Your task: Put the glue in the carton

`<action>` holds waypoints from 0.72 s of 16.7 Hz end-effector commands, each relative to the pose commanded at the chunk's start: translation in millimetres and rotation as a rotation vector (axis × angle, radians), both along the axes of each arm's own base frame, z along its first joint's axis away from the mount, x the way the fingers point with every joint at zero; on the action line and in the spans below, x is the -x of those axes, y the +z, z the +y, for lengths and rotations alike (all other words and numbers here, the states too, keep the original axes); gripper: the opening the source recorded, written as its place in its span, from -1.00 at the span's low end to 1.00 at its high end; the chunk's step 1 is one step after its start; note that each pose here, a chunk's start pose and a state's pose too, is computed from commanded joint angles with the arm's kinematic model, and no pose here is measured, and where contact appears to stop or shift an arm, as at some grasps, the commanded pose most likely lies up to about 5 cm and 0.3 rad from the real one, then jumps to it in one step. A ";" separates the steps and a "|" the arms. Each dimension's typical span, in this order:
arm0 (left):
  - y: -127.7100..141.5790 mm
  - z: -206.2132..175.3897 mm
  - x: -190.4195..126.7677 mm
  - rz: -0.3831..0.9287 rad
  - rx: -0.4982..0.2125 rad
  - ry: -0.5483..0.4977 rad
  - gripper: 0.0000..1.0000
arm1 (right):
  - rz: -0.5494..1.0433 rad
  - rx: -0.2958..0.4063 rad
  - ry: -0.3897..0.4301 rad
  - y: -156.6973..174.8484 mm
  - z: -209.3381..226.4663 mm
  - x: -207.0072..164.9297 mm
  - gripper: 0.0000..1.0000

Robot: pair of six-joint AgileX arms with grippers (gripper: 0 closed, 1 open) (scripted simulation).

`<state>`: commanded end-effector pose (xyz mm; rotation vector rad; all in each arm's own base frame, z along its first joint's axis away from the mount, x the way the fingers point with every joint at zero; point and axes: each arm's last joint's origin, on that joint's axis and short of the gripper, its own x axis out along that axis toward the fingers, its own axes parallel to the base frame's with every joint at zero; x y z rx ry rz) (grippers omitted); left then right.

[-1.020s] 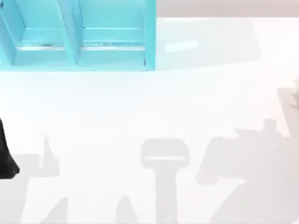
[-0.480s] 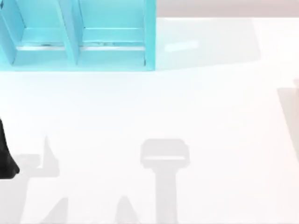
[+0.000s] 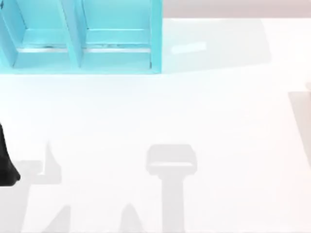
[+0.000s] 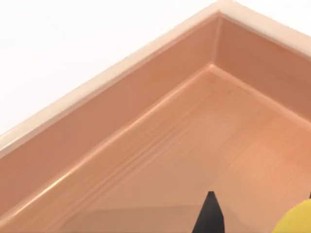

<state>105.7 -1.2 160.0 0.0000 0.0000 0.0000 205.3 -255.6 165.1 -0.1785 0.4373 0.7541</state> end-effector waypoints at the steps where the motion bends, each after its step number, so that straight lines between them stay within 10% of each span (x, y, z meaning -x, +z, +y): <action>1: 0.0 0.0 0.0 0.000 0.000 0.000 1.00 | 0.001 0.001 0.000 -2.0 1.4 -1.7 -1.00; 12: 0.0 0.0 0.0 0.000 0.000 0.000 1.00 | 0.001 0.000 -0.003 -38.9 30.8 -32.0 -1.00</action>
